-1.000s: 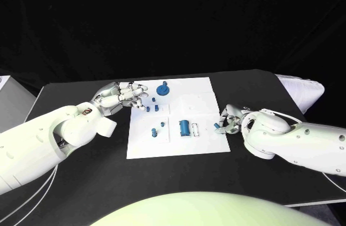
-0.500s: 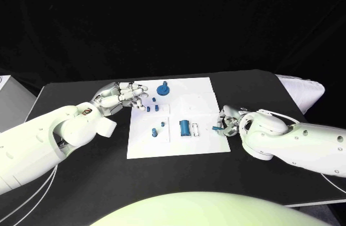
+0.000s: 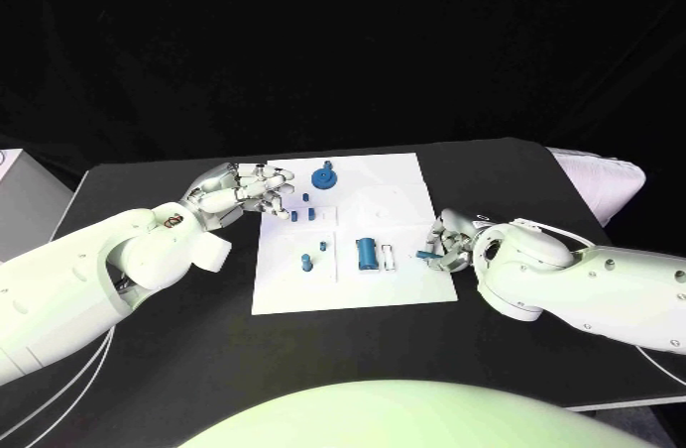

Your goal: Assemble the parts on the task board

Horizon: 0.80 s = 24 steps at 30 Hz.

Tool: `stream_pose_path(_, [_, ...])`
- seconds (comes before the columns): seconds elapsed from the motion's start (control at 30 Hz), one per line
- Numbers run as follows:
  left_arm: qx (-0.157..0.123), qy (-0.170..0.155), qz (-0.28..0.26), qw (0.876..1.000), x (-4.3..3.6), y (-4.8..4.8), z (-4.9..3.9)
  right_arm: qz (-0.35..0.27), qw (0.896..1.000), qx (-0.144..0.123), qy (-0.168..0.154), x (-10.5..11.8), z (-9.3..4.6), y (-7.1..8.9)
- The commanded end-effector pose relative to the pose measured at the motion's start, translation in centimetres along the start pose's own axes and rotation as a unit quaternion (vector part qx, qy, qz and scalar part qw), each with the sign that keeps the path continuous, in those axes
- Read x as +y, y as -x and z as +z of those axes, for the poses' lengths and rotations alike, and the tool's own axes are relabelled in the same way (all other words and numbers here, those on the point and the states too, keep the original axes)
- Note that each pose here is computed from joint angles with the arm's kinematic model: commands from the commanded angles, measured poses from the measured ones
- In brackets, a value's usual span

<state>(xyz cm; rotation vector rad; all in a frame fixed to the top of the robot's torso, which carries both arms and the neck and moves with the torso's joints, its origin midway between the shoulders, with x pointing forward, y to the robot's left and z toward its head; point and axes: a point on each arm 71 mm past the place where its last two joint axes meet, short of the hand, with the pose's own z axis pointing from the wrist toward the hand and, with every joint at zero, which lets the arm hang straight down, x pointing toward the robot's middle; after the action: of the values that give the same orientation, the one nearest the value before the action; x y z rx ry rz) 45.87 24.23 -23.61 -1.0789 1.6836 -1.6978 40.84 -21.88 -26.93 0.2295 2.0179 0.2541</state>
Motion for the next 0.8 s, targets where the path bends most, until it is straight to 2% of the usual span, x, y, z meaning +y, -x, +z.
stream_pose_path(0.03, [0.01,-0.001,-0.005,1.0,-0.01,-0.26,0.04,0.036,0.999,0.006,0.0,0.6,-0.2,0.7])
stream_pose_path(0.17, [0.012,-0.001,-0.005,1.0,0.01,-0.3,0.06,0.055,0.998,0.005,0.009,1.6,-0.4,1.4])
stream_pose_path(0.4, [0.013,0.0,-0.005,1.0,0.05,-0.36,0.13,0.077,0.997,0.01,0.02,3.2,-0.1,1.5])
stream_pose_path(0.6, [0.016,0.0,-0.005,1.0,0.11,-0.48,0.25,0.079,0.996,0.028,0.022,4.3,0.8,0.8])
stream_pose_path(0.8, [0.016,0.001,-0.005,1.0,0.12,-0.45,0.22,0.069,0.996,0.048,0.013,4.3,1.3,-0.1])
